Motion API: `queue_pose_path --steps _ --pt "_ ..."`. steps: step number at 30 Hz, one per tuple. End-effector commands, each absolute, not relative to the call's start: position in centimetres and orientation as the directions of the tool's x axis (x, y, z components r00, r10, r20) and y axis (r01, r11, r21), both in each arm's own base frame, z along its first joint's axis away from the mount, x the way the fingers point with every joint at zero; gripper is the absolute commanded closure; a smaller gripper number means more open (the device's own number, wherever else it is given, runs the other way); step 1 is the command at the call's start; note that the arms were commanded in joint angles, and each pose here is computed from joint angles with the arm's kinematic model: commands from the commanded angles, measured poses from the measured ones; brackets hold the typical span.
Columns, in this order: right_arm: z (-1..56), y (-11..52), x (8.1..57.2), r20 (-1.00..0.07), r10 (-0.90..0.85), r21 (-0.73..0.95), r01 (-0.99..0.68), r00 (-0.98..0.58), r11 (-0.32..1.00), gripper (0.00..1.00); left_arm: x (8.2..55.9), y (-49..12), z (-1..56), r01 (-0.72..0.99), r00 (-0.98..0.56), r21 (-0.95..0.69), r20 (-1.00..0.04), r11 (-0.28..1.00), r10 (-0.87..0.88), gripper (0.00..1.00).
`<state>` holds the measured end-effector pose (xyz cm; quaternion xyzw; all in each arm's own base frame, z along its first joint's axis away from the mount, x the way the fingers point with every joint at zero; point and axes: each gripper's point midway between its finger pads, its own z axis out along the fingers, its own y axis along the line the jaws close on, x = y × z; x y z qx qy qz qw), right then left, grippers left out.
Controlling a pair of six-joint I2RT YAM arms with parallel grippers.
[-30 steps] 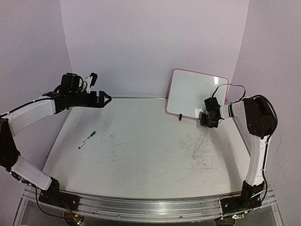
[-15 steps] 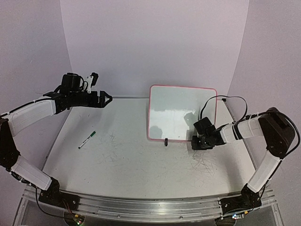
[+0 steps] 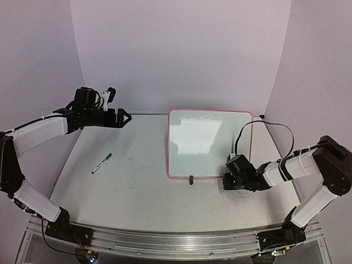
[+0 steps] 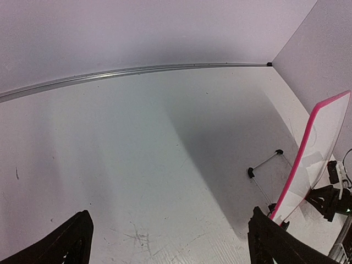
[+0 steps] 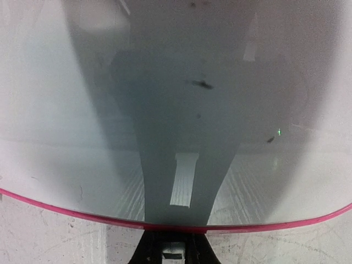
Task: Write a sentence on the whiteboard
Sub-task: Move the whiteboard stand to the center of the board.
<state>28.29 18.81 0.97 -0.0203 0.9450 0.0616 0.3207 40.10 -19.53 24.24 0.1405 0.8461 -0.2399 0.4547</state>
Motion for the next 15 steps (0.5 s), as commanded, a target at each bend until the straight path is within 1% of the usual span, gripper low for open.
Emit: queue_pose_path --steps 1,4,5,6,7,8,10,11,15 --pt "2.3 19.9 28.8 -0.659 0.055 0.149 -0.059 -0.75 0.987 1.0 40.7 -19.4 24.0 0.455 -0.522 -0.24 -0.852 0.858 0.039 0.01" --pt "2.6 20.3 28.5 -0.668 0.054 0.14 -0.054 -0.742 0.989 1.0 41.0 -19.2 23.5 0.444 -0.525 -0.227 -0.85 0.867 0.046 0.01" --pt "2.7 20.3 28.3 -0.671 0.057 0.14 -0.05 -0.739 0.989 0.97 41.1 -19.1 23.3 0.44 -0.527 -0.223 -0.848 0.87 0.049 0.0" --pt "2.9 20.4 28.3 -0.675 0.059 0.137 -0.046 -0.735 0.989 0.88 41.2 -19.1 22.9 0.435 -0.533 -0.221 -0.845 0.873 0.052 0.01" --pt "3.2 20.5 28.2 -0.679 0.058 0.138 -0.05 -0.731 0.989 0.76 41.4 -19.0 22.5 0.429 -0.538 -0.217 -0.841 0.877 0.055 0.01" --pt "3.6 20.6 28.2 -0.685 0.057 0.14 -0.055 -0.727 0.989 0.65 41.5 -19.0 22.3 0.426 -0.541 -0.212 -0.839 0.88 0.059 0.01" --pt "4.5 20.3 28.2 -0.697 0.07 0.139 -0.039 -0.714 0.989 0.5 42.1 -18.6 21.3 0.392 -0.562 -0.206 -0.825 0.897 0.056 0.01" --pt "5.3 20.2 28.2 -0.706 0.083 0.152 -0.037 -0.703 0.988 0.45 42.3 -18.4 20.9 0.37 -0.578 -0.206 -0.814 0.906 0.051 0.01" --pt "7.4 19.5 27.3 -0.721 0.143 0.222 -0.029 -0.678 0.975 0.34 42.0 -17.9 18.8 0.305 -0.672 -0.231 -0.739 0.924 0.037 0.01"
